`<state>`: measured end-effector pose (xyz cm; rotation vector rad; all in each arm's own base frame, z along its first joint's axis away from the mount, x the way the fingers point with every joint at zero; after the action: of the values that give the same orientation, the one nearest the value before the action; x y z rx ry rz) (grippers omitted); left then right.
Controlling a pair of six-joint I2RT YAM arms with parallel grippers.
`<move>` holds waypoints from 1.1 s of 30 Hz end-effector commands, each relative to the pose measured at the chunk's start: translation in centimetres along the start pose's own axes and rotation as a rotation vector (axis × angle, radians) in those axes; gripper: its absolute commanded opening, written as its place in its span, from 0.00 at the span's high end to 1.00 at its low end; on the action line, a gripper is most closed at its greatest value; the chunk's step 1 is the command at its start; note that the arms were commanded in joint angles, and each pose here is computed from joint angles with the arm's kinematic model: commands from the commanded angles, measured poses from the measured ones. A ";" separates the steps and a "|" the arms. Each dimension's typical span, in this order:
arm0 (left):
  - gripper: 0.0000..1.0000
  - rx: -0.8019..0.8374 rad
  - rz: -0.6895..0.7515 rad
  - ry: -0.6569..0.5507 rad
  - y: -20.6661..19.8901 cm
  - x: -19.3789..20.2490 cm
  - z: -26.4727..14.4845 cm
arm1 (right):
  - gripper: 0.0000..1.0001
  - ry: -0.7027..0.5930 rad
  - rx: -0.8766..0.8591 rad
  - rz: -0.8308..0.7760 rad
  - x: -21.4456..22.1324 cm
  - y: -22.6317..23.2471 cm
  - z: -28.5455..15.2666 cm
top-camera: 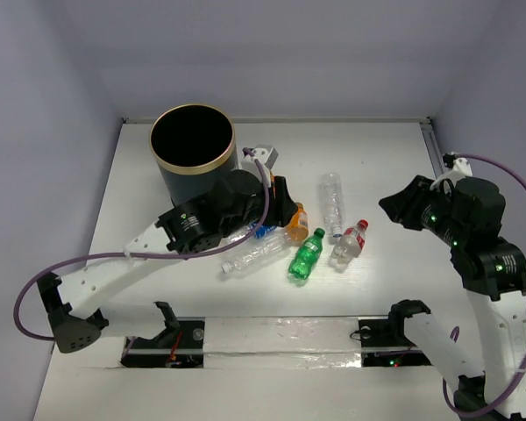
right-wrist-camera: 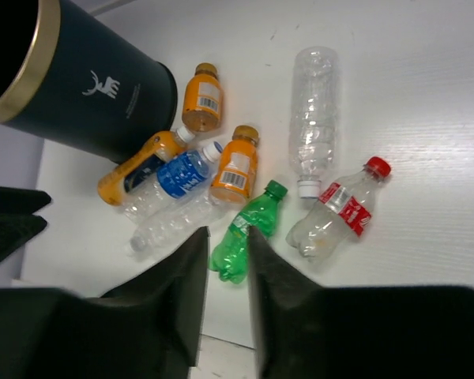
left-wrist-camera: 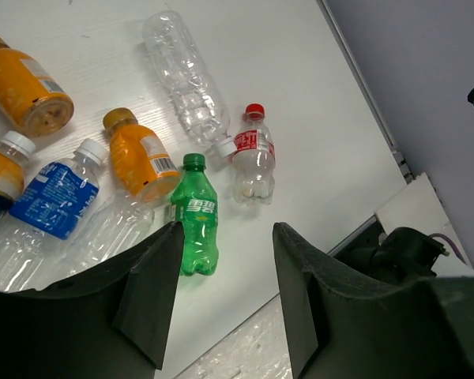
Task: Put the plastic bottles in the bin
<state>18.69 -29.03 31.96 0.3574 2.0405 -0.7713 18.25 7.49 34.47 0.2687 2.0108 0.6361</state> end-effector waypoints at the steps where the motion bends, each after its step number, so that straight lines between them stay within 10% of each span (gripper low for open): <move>1: 0.54 0.078 -0.002 -0.020 -1.5 -0.6 0.5 | 0.73 -0.007 -0.012 0.006 0.0 0.1 0.1; 3: 0.55 0.089 -0.001 -0.003 -1.7 -0.1 1.3 | 0.98 -0.007 -0.014 0.004 -0.2 0.2 0.1; 9: 1.00 0.021 0.027 0.122 -1.0 2.2 4.8 | 1.00 -0.018 0.040 -0.037 -0.4 -0.7 0.0; 16: 1.00 -0.077 0.058 0.184 -0.4 3.2 8.8 | 1.00 0.031 0.084 -0.050 0.4 -1.9 1.6; 25: 0.65 -0.255 0.117 0.275 2.2 6.3 13.5 | 1.00 0.078 0.024 -0.042 2.1 -1.9 2.4; 33: 0.51 -0.332 0.114 0.277 3.4 7.1 15.8 | 0.57 0.111 -0.005 -0.045 3.7 -2.2 2.5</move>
<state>25.64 -36.86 15.76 0.4706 2.3994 -0.3066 18.40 7.71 28.86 0.2380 2.1609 0.6097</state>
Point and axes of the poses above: each gripper's point midway between its finger pads, its own z axis out along the fingers, its own y axis along the line the jaws close on, x = y × z, the point moved 3 cm from there along -z, back along the fingers, and after that the axes turned 4 degrees about z, right-handed, at the moved point
